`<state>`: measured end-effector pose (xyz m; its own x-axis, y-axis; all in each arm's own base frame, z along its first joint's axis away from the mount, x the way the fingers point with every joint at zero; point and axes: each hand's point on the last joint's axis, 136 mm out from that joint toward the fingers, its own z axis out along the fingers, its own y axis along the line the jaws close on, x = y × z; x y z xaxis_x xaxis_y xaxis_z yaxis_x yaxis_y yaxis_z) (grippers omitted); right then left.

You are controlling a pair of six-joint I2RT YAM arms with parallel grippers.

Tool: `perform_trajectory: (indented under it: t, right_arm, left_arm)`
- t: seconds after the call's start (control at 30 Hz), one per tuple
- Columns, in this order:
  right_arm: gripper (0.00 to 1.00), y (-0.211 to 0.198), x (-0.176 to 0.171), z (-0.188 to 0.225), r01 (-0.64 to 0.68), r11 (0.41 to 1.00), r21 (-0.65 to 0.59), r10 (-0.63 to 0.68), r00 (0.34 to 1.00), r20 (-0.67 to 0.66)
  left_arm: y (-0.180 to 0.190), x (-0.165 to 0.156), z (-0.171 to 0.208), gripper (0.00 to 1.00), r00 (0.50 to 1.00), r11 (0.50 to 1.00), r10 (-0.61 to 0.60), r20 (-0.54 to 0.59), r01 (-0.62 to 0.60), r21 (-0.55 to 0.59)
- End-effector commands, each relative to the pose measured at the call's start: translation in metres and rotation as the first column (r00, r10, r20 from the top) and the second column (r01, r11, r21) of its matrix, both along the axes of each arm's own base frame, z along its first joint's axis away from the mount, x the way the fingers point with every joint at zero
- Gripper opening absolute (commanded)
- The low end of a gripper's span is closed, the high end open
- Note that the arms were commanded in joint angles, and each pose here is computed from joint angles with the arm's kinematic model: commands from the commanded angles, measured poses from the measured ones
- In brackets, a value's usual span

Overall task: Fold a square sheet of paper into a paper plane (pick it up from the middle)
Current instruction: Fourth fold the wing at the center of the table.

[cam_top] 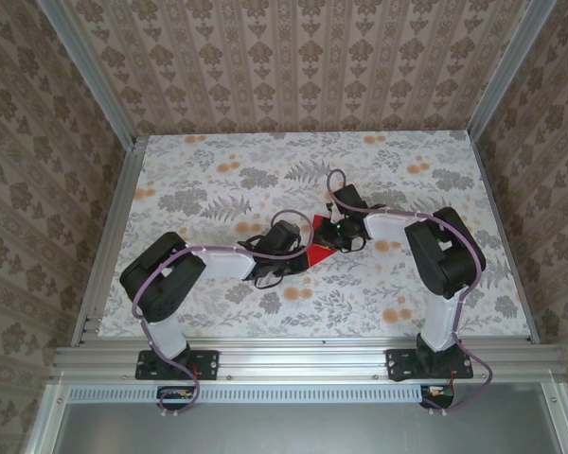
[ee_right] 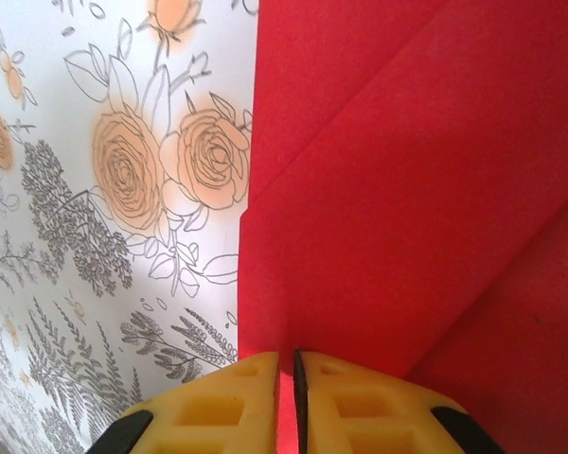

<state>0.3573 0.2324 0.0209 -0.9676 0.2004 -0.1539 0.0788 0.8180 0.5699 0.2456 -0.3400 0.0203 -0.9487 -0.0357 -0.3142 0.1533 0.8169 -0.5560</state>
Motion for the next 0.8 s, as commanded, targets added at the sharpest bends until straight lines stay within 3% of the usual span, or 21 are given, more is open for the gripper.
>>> perform_trajectory:
  t: [0.0,0.4,0.77]
  right_arm:
    - [0.16,-0.012,0.007,0.007,0.033,0.998,-0.046,-0.032,0.999,0.038]
    - [0.16,-0.023,0.008,-0.016,0.059,0.992,-0.109,-0.061,0.998,-0.014]
    - [0.16,-0.018,0.009,-0.023,0.029,0.996,-0.089,-0.031,0.999,-0.028]
  left_arm:
    - [0.033,-0.028,-0.043,0.04,0.992,0.986,-0.002,-0.128,0.023,0.163]
    - [0.031,-0.029,-0.042,0.04,0.992,0.987,-0.006,-0.128,0.026,0.156]
    - [0.029,-0.028,-0.038,0.04,0.992,0.989,-0.012,-0.122,0.03,0.146]
